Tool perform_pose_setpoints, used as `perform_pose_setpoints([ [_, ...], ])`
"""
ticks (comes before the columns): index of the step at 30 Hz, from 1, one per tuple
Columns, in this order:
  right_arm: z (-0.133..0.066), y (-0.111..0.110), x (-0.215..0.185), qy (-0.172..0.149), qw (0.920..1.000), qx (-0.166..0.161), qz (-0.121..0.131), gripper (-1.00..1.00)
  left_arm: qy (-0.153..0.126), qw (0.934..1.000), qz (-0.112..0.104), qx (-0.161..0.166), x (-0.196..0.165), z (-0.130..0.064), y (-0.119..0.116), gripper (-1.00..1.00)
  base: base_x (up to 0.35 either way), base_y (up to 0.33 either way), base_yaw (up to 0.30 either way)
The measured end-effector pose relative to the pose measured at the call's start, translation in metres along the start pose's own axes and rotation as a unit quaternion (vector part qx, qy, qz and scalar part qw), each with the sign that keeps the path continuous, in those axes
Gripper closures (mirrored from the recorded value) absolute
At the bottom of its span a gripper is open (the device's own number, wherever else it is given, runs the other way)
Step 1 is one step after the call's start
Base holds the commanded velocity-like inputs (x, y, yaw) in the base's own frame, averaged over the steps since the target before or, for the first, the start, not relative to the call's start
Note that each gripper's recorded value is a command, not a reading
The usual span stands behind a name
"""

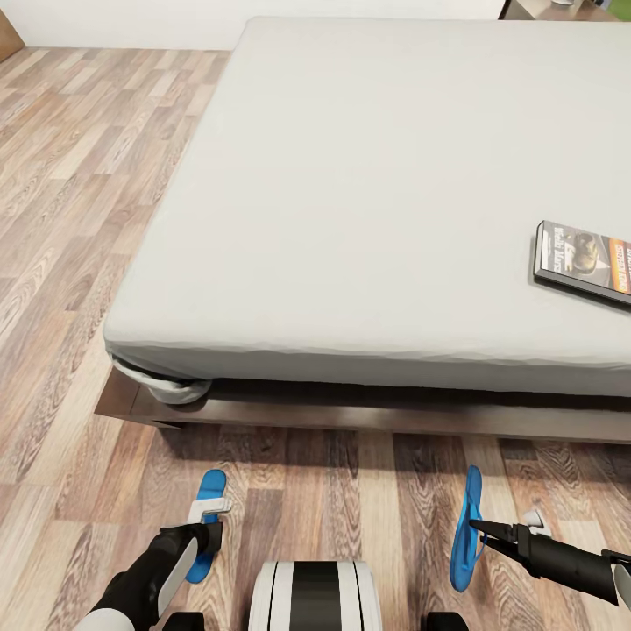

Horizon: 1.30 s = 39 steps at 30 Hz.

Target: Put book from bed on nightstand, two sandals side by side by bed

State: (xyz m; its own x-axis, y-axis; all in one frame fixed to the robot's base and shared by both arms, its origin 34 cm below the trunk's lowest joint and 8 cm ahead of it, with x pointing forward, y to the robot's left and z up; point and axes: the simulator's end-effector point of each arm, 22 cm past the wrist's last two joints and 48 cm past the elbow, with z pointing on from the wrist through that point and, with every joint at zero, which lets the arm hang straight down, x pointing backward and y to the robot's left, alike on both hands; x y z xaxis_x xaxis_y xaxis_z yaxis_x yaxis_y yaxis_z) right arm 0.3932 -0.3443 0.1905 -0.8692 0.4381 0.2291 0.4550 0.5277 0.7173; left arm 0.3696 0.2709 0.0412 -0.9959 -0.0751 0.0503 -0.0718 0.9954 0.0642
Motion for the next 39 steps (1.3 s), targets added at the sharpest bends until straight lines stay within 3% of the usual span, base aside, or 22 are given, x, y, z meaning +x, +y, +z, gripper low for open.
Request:
perform_pose_setpoints([
  [4, 0.000, 0.000, 0.000, 0.000, 1.0000, 0.000, 0.000, 1.00, 0.000, 1.0000, 0.000, 0.000, 0.000, 0.000, 0.000, 1.00, 0.000, 0.000, 0.000],
  [5, 0.000, 0.000, 0.000, 0.000, 1.0000, 0.000, 0.000, 1.00, 0.000, 1.0000, 0.000, 0.000, 0.000, 0.000, 0.000, -1.00, 0.000, 0.000, 0.000],
  [25, 0.000, 0.000, 0.000, 0.000, 1.0000, 0.000, 0.000, 1.00, 0.000, 1.0000, 0.000, 0.000, 0.000, 0.000, 0.000, -1.00, 0.000, 0.000, 0.000],
  [39, -0.010, 0.022, -0.010, -0.015, 0.9996, -0.013, -0.020, 1.00, -0.028, 0.9996, -0.002, 0.002, -0.024, -0.020, 0.000, -1.00, 0.000, 0.000, 0.000],
])
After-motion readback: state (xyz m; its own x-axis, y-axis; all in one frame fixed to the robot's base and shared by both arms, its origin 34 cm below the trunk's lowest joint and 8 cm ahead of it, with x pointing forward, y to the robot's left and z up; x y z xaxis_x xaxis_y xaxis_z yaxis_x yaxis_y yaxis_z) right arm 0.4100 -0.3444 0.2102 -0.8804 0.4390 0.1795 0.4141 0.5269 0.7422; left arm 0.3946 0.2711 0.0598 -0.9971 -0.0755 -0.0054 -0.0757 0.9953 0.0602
